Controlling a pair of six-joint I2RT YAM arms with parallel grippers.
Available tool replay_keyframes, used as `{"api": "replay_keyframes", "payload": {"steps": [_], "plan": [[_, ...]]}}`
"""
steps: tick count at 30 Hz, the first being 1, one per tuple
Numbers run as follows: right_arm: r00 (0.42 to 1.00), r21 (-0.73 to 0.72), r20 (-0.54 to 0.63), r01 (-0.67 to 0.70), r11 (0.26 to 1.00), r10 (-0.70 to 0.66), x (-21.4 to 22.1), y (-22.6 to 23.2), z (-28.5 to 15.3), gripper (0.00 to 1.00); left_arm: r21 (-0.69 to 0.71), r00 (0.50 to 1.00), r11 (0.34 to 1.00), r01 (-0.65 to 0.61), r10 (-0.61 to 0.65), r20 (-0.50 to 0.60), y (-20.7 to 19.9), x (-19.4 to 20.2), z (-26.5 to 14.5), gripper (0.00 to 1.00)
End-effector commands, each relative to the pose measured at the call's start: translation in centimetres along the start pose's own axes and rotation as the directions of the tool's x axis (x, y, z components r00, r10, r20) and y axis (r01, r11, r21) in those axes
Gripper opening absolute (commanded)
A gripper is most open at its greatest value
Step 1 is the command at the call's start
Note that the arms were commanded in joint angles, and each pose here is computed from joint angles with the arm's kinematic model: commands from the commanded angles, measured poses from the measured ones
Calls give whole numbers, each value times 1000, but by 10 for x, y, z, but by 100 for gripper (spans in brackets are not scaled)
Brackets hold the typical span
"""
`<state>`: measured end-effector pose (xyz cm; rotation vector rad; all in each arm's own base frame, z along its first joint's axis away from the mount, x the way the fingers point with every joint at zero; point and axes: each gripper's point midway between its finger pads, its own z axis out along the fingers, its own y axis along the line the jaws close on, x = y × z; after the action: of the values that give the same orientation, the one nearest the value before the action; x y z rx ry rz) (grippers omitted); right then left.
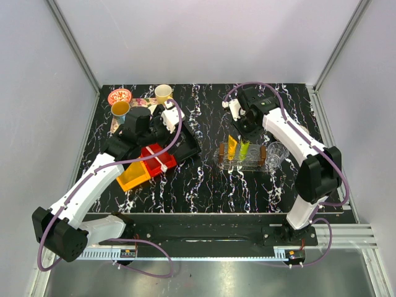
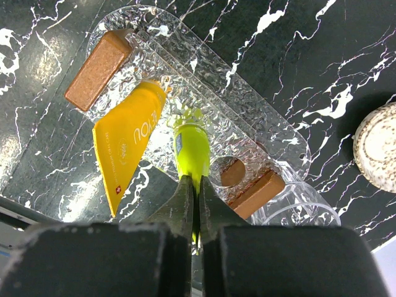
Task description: Prepare toiletry sets of a toothbrush and toothpaste on the tray
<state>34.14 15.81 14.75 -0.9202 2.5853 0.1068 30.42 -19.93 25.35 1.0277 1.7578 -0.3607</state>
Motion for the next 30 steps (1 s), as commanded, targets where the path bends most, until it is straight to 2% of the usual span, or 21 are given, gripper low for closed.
{"api": "replay_keyframes", "payload": {"steps": [1, 6, 11, 20, 28, 30], "plan": [[998, 28, 57, 4, 1000, -5, -9, 1, -9, 5, -30, 998, 999, -14, 16, 60, 7, -15, -7, 96], [998, 36, 58, 3, 999, -5, -7, 0, -9, 12, -30, 998, 999, -14, 16, 61, 7, -17, -6, 96], [998, 39, 65, 2, 999, -4, -8, 0, -11, 25, -30, 998, 999, -16, 18, 60, 7, -17, -6, 96], [996, 43, 91, -3, 999, 0, -12, 0, -20, 32, -31, 998, 999, -13, 15, 58, 7, -15, -6, 96], [990, 80, 144, -17, 997, 6, -25, -6, -43, 47, -37, 998, 999, -11, 13, 57, 8, -15, -7, 96], [986, 90, 170, -20, 996, 4, -30, -8, -52, 48, -44, 998, 999, -11, 13, 57, 9, -15, -8, 97]]}}
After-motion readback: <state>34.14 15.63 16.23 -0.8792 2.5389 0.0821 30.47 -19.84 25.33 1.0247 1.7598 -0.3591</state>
